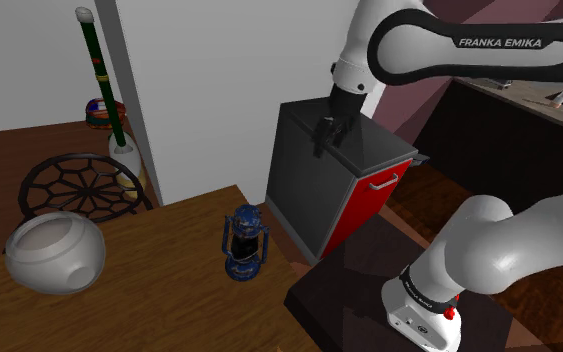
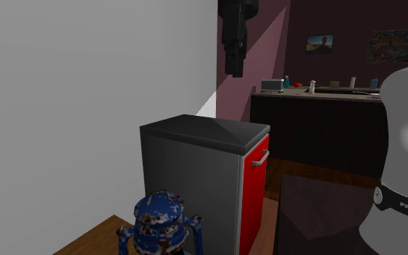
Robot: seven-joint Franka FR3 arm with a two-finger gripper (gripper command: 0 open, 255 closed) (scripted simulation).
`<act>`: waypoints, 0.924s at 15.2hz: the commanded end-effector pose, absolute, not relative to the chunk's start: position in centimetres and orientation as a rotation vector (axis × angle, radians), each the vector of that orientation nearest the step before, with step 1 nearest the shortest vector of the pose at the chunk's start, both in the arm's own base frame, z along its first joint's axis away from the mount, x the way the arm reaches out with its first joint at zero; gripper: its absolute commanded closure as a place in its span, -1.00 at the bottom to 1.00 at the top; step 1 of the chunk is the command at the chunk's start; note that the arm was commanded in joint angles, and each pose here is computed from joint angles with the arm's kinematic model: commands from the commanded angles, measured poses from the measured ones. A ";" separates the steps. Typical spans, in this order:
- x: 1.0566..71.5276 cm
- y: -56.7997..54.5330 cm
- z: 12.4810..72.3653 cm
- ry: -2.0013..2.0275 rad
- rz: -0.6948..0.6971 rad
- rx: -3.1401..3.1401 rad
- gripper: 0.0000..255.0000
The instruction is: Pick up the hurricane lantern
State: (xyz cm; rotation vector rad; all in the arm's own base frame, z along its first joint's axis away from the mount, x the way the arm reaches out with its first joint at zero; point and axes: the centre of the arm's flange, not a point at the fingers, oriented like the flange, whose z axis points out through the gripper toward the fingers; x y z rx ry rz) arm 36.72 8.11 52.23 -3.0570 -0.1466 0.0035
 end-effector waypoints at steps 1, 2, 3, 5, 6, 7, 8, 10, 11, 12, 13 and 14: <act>38.2 10.0 50.4 -0.217 -0.014 -3.055 -1.00; 38.8 10.8 49.6 -0.252 -0.021 -3.054 -1.00; 39.4 11.7 48.8 -0.287 -0.028 -3.052 -1.00; 40.4 13.5 47.3 -0.356 -0.043 -3.048 -1.00; 40.9 14.4 46.5 -0.391 -0.050 -3.045 -1.00; 41.4 15.3 45.7 -0.425 -0.057 -3.042 -1.00; 41.9 16.3 44.9 -0.460 -0.064 -3.039 -1.00; 42.8 18.2 43.4 -0.529 -0.078 -3.030 -1.00; 43.2 19.1 42.6 -0.563 -0.085 -3.026 -1.00; 43.7 20.1 41.8 -0.598 -0.092 -3.020 -1.00; 44.0 21.1 41.1 -0.632 -0.099 -3.015 -1.00; 44.4 22.0 40.3 -0.667 -0.106 -3.009 -1.00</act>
